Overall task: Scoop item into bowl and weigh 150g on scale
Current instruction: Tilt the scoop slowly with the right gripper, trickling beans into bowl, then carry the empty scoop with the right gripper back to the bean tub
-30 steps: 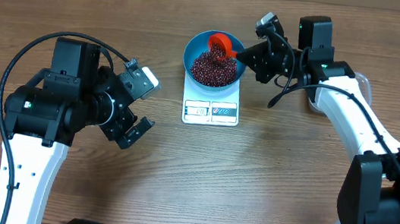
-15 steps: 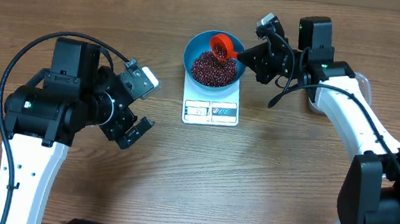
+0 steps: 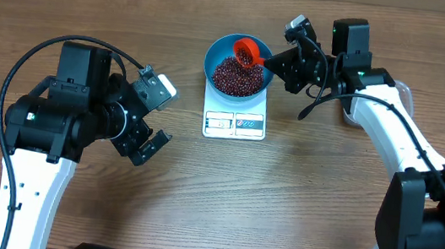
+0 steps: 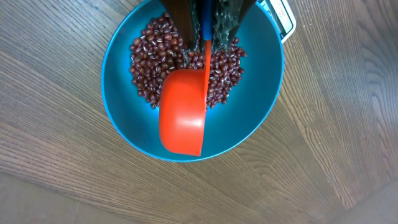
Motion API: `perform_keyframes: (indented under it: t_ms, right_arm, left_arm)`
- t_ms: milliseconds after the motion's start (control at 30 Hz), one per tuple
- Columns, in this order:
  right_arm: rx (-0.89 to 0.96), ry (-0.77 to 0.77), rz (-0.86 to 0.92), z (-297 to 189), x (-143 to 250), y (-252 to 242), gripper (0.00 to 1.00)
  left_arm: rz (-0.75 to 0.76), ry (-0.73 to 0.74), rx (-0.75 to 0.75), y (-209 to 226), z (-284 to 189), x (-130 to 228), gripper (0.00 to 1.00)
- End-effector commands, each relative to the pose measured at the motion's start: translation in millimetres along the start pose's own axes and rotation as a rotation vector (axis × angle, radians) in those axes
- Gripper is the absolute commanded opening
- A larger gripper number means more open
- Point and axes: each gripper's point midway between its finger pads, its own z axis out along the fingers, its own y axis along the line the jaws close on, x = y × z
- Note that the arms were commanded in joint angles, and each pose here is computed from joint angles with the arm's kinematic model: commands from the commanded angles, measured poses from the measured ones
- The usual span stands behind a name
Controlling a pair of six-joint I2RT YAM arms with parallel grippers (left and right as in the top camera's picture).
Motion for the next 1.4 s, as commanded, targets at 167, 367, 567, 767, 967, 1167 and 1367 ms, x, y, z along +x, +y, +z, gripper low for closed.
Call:
perform_keyframes:
  t_ms: [167, 367, 567, 767, 967, 1167, 1367]
  right_arm:
    - [-0.003, -0.015, -0.011, -0.5, -7.3, 1.2, 0.04]
    - [-0.037, -0.039, 0.056, -1.7, -12.6, 5.5, 0.04]
    - [-0.101, -0.100, 0.160, -10.0, -25.9, 6.9, 0.04]
    - [-0.104, -0.123, 0.240, -22.0, -27.0, -5.6, 0.04]
    - [-0.076, -0.169, 0.344, -53.4, -22.3, -40.3, 0.03]
    - [-0.012, -0.241, 0.418, -106.0, -8.3, -89.6, 0.04]
    - [0.143, -0.317, 0.508, -174.0, 20.5, -148.4, 0.04]
  left_arm:
    - [-0.010, 0.005, 0.005, -0.8, 2.0, 1.1, 1.00]
    - [-0.010, 0.005, 0.006, -0.9, 2.0, 1.1, 1.00]
    - [-0.010, 0.005, 0.005, -0.8, 2.0, 1.1, 1.00]
    - [-0.010, 0.005, 0.006, -0.9, 2.0, 1.1, 1.00]
    - [-0.010, 0.005, 0.006, -0.9, 2.0, 1.1, 1.00]
    - [-0.010, 0.005, 0.005, -0.8, 2.0, 1.1, 1.00]
    - [-0.010, 0.005, 0.005, -0.8, 2.0, 1.1, 1.00]
